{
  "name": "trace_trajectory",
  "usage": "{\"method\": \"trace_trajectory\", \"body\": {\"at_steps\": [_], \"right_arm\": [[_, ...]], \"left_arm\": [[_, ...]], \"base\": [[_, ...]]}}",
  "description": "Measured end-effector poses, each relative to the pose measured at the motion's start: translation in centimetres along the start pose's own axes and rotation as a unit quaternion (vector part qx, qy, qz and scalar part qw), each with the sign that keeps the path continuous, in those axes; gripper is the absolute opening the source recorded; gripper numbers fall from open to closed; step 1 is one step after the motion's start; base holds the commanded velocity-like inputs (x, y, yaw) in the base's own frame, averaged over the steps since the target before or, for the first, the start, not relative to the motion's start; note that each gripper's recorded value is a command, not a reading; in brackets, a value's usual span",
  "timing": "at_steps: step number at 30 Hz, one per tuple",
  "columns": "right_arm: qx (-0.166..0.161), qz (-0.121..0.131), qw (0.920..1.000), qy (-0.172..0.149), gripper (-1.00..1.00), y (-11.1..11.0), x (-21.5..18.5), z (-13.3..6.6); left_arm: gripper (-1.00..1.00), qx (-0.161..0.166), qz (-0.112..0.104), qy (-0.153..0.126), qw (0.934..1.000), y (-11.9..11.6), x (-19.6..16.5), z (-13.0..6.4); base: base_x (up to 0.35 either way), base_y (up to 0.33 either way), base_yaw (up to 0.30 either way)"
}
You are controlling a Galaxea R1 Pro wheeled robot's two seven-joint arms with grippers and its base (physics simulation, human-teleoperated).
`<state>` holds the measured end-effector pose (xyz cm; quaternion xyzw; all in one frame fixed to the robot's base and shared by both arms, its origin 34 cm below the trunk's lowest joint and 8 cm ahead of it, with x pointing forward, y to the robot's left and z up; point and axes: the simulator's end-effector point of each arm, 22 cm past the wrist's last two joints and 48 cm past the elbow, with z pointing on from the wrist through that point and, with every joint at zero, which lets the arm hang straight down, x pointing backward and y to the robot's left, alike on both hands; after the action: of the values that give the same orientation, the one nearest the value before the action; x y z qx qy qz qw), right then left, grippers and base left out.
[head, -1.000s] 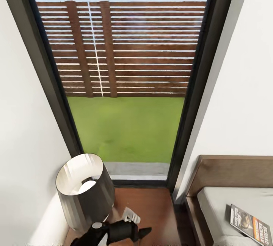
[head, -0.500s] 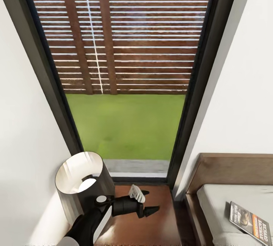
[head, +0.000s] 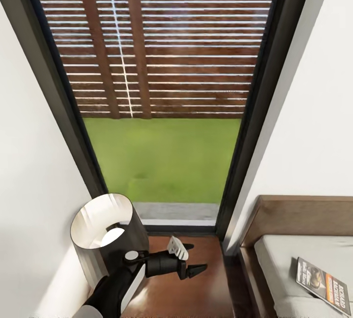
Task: In the bedroom, move the book from the bed onto either nightstand, and place the two sandals side by side next to the bed.
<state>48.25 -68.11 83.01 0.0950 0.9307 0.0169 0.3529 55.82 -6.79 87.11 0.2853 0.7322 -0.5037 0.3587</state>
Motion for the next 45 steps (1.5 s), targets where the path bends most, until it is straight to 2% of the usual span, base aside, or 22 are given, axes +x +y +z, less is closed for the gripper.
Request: {"method": "trace_trajectory", "body": {"at_steps": [31,45], "right_arm": [[0.004,0.000,0.9997,0.024,1.00,-0.2,1.6,0.9],[0.004,0.000,0.9996,0.026,1.00,-0.2,1.8,1.0]], "left_arm": [[1.00,-0.002,-0.025,0.007,0.9997,1.0,2.0,0.3],[1.00,-0.002,-0.027,0.008,0.9996,1.1,2.2,0.3]], "base": [[0.033,-0.031,0.000],[0.000,0.000,0.000]]}}
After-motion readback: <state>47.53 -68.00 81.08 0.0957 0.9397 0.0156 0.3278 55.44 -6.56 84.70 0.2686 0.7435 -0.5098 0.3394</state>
